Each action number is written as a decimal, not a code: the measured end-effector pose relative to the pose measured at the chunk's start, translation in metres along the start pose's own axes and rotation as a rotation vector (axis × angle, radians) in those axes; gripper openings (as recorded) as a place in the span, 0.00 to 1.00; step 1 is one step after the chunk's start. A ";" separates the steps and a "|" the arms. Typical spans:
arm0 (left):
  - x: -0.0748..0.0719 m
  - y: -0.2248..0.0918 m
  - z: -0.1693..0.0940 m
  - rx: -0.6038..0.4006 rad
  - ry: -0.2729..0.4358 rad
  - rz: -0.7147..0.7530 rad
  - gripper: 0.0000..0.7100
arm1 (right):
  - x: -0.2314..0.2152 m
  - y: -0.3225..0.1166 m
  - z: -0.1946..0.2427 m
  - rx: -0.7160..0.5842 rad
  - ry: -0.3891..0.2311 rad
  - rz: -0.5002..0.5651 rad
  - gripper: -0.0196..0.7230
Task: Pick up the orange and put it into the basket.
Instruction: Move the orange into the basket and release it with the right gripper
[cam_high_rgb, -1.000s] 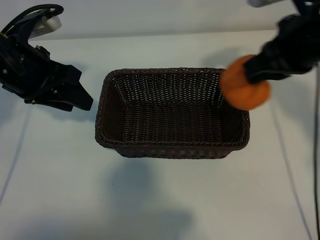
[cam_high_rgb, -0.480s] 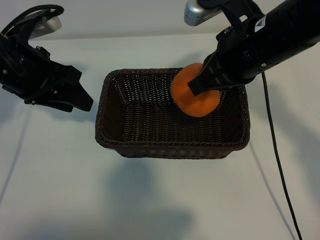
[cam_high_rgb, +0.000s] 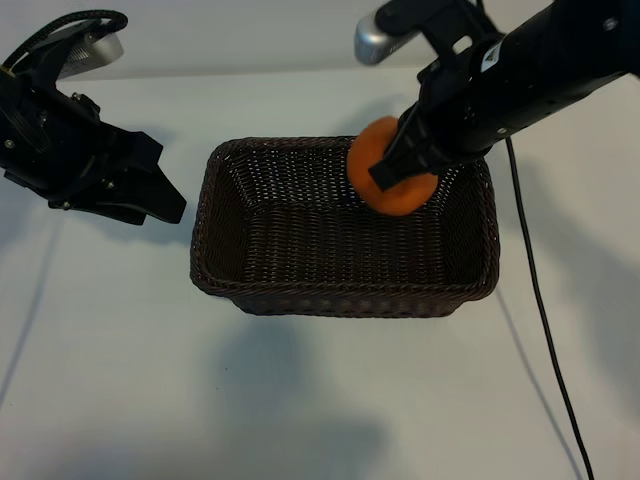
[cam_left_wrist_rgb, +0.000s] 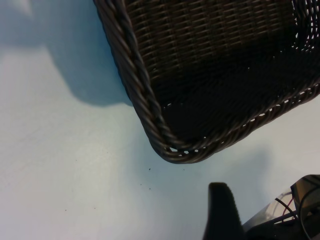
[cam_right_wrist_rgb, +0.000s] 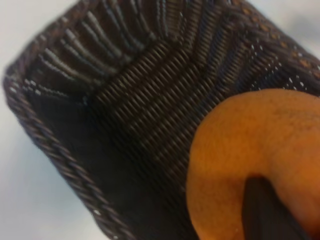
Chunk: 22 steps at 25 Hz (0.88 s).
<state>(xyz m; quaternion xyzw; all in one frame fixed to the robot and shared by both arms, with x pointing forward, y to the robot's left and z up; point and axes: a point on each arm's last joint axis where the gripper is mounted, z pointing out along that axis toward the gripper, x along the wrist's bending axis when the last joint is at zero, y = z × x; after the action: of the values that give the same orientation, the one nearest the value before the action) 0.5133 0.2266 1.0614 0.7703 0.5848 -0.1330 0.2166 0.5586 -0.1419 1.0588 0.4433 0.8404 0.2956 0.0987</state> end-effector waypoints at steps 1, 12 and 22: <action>0.000 0.000 0.000 0.001 0.000 0.000 0.69 | -0.001 -0.001 0.005 0.015 -0.004 -0.015 0.14; 0.000 0.000 0.000 0.001 0.000 0.005 0.69 | -0.015 -0.024 0.075 0.202 0.005 -0.021 0.14; 0.000 0.000 0.000 0.001 0.000 0.007 0.69 | -0.018 -0.031 0.091 0.241 0.010 -0.011 0.14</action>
<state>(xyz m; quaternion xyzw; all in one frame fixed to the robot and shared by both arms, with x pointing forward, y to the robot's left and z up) 0.5132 0.2266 1.0614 0.7723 0.5822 -0.1326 0.2168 0.5868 -0.1328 0.9651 0.4458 0.8728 0.1942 0.0423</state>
